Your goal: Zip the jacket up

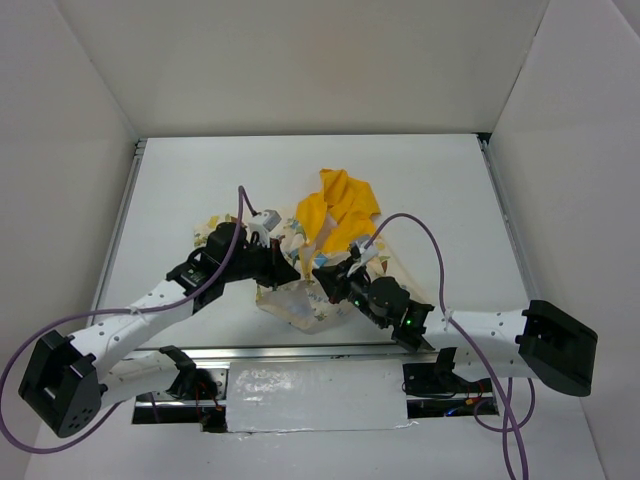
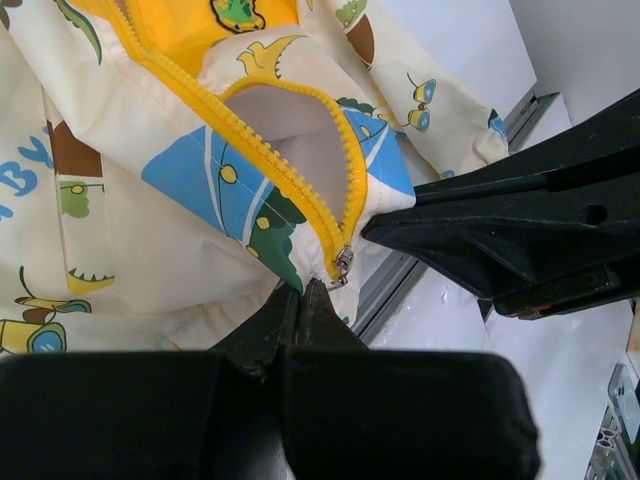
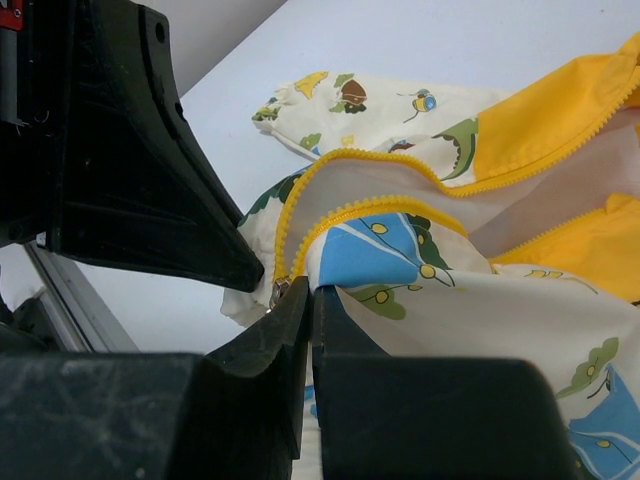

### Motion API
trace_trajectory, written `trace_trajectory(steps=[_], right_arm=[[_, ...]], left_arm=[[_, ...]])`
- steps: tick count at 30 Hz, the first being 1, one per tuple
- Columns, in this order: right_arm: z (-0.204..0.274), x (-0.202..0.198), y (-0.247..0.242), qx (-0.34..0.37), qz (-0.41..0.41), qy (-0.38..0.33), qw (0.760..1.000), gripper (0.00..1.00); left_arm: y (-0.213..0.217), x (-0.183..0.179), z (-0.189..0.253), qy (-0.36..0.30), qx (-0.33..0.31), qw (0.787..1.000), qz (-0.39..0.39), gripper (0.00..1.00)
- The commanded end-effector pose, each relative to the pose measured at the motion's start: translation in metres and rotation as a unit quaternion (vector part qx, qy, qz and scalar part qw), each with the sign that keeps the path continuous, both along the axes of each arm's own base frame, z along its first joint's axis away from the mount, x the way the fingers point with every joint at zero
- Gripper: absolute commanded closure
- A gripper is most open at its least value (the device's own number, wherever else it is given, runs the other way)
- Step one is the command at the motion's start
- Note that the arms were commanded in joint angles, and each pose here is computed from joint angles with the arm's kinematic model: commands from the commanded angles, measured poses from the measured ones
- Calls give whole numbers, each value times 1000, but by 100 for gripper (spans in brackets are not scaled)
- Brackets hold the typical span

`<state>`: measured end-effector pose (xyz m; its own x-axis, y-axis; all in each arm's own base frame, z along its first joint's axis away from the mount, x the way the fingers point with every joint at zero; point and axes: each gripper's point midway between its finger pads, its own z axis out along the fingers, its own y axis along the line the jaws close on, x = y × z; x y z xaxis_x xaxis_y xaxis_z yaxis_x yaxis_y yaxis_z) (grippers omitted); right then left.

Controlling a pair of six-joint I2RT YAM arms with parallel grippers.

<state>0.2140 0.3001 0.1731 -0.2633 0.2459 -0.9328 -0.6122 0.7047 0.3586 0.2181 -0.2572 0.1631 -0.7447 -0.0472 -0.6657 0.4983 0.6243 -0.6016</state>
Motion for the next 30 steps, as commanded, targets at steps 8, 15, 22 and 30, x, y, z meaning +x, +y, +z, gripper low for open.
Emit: trace_trajectory(steps=[8,15,22,30], right_arm=[[38,23,1,36,1,-24,999,100],[22,16,23,-2,49,31,998,100],[-11,0,18,15,57,108,992,90],[-13,-6,5,3,35,148,988,72]], left_arm=[[-16,-11,-6,-7,6,999,-49,100],[-16,-12,-22,6,38,998,-45,100],[-22,-15,-30,17,25,998,-56,100],[-29,-22,-35,36,4,997,-73,100]])
